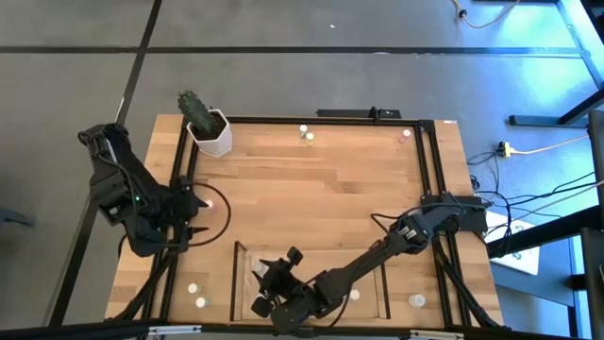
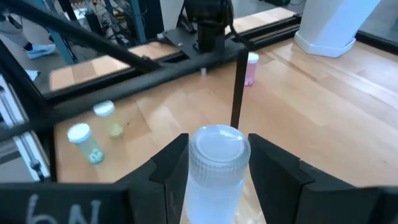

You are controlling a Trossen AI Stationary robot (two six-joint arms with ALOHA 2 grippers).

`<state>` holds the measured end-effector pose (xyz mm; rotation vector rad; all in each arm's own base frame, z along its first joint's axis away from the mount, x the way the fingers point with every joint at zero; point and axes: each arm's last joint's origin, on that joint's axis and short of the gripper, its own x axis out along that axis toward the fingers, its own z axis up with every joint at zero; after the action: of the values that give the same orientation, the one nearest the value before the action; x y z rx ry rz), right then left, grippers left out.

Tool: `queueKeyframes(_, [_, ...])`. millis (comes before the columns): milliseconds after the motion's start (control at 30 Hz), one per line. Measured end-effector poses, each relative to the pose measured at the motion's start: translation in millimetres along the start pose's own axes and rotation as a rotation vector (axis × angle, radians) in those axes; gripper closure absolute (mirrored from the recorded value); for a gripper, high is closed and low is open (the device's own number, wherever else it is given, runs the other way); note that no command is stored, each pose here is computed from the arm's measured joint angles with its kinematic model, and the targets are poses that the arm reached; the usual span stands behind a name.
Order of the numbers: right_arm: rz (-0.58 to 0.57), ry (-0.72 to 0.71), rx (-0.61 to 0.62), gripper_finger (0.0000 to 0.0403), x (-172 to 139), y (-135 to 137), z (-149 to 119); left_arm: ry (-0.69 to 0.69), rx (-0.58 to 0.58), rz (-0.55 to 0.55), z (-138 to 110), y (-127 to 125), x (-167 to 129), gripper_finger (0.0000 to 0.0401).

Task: Pick and place medicine bottles onto shelf by color
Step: Put the top white pill bottle on the shelf aligned with the other white pill bottle

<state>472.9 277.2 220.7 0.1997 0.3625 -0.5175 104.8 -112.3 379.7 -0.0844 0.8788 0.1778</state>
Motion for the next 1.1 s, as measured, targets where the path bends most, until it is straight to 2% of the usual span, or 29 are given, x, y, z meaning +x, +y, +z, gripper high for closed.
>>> queueKeyframes(233, [-0.006,0.004,-0.011,0.0247,2.1,-0.1,-3.3,-0.039,0.146,-0.089,-1.7,-10.6,-5.0,0.0126])
queueKeyframes(567, [0.003,0.048,-0.012,0.0247,19.0,-5.0,-9.1,-0.041,0.159,-0.105,-4.1,-12.4,-7.1,0.0126])
queueKeyframes(1100, [0.039,0.081,-0.023,0.0247,18.6,-3.1,-12.0,-0.042,0.164,-0.106,-4.0,-12.6,-7.1,0.0126])
